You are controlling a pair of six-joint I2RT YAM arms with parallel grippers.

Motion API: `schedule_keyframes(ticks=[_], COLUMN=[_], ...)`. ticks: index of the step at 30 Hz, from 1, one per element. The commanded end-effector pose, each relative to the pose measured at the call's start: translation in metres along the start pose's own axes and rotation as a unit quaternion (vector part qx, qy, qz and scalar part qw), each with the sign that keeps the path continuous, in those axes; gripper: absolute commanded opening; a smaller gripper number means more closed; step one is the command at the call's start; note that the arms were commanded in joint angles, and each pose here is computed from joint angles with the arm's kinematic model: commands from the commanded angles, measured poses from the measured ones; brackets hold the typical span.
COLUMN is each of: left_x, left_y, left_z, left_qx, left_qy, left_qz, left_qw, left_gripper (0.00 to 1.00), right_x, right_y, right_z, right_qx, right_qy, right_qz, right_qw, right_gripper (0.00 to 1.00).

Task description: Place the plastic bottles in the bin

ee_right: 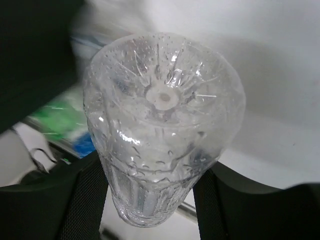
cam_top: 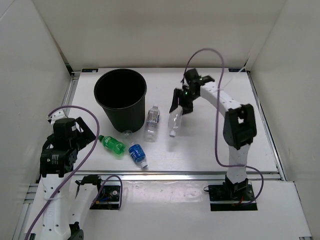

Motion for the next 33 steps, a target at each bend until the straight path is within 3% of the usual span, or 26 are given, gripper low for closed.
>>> schedule_keyframes(ticks=[1,4,7,8,10,15,16,17,20,22,26,29,33], left_x=[0.003,0.000,-0.004,-0.002,-0.001,-0.001,-0.003,-0.002,-0.005,-0.008,-0.012,-0.016,-0.024], left_y=[0.000,-0.003,-0.008,-0.010,-0.014,-0.019,-0.019,-0.021,-0.024,-0.025,-0.026,-0.027,-0.027], left_z=[-0.003,-0.007,-0.012,-0.012,-0.013,-0.016,-0.018,-0.018,-0.021,-0.025,-0.028,-0.028,-0.033], left_qx=[0.009,0.002,-0.013,-0.024,-0.042,-0.062,-0.060,-0.073,-0.083,-0.081,-0.081,-0.091,-0.091], left_qy=[-0.012,-0.003,0.007,0.002,0.002,0.009,0.014,0.013,0.030,0.034,0.036,0.036,0.036], left_qz=[0.003,0.015,0.028,0.030,0.036,0.041,0.039,0.040,0.048,0.051,0.063,0.073,0.078], left_qw=[1.000,1.000,0.999,0.999,0.998,0.997,0.997,0.996,0.995,0.995,0.994,0.992,0.992], left_gripper=[1.00,1.00,1.00,1.00,1.00,1.00,1.00,1.00,1.00,1.00,1.00,1.00,1.00], right_x=[-0.001,0.006,0.013,0.009,0.003,-0.010,-0.008,-0.018,-0.028,-0.038,-0.021,-0.008,0.002], right_y=[0.066,0.119,0.170,0.188,0.216,0.266,0.268,0.276,0.273,0.263,0.223,0.166,0.102], right_z=[0.123,0.176,0.188,0.210,0.206,0.148,0.142,0.133,0.123,0.144,0.186,0.207,0.162], right_qx=[0.105,0.219,0.287,0.323,0.365,0.393,0.399,0.408,0.388,0.364,0.273,0.260,0.239], right_qy=[-0.168,-0.230,-0.270,-0.300,-0.326,-0.338,-0.333,-0.320,-0.301,-0.312,-0.406,-0.393,-0.271], right_qz=[0.065,0.138,0.205,0.239,0.272,0.314,0.303,0.313,0.327,0.329,0.268,0.176,0.106], right_qw=[0.978,0.938,0.896,0.865,0.829,0.795,0.799,0.796,0.807,0.813,0.830,0.864,0.926], right_gripper=[0.44,0.41,0.43,0.46,0.49,0.56,0.56,0.63,1.00,1.00,1.00,1.00,1.00])
Point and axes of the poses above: each gripper's point midway between its finger pads, its own z axis back along the fingers, its own y axis along the line the jaws close on, x = y × z, the point moved 10 cm from there along z, back along the fingers, and after that the axes turned 11 degrees about -z, right-handed, at the moved point
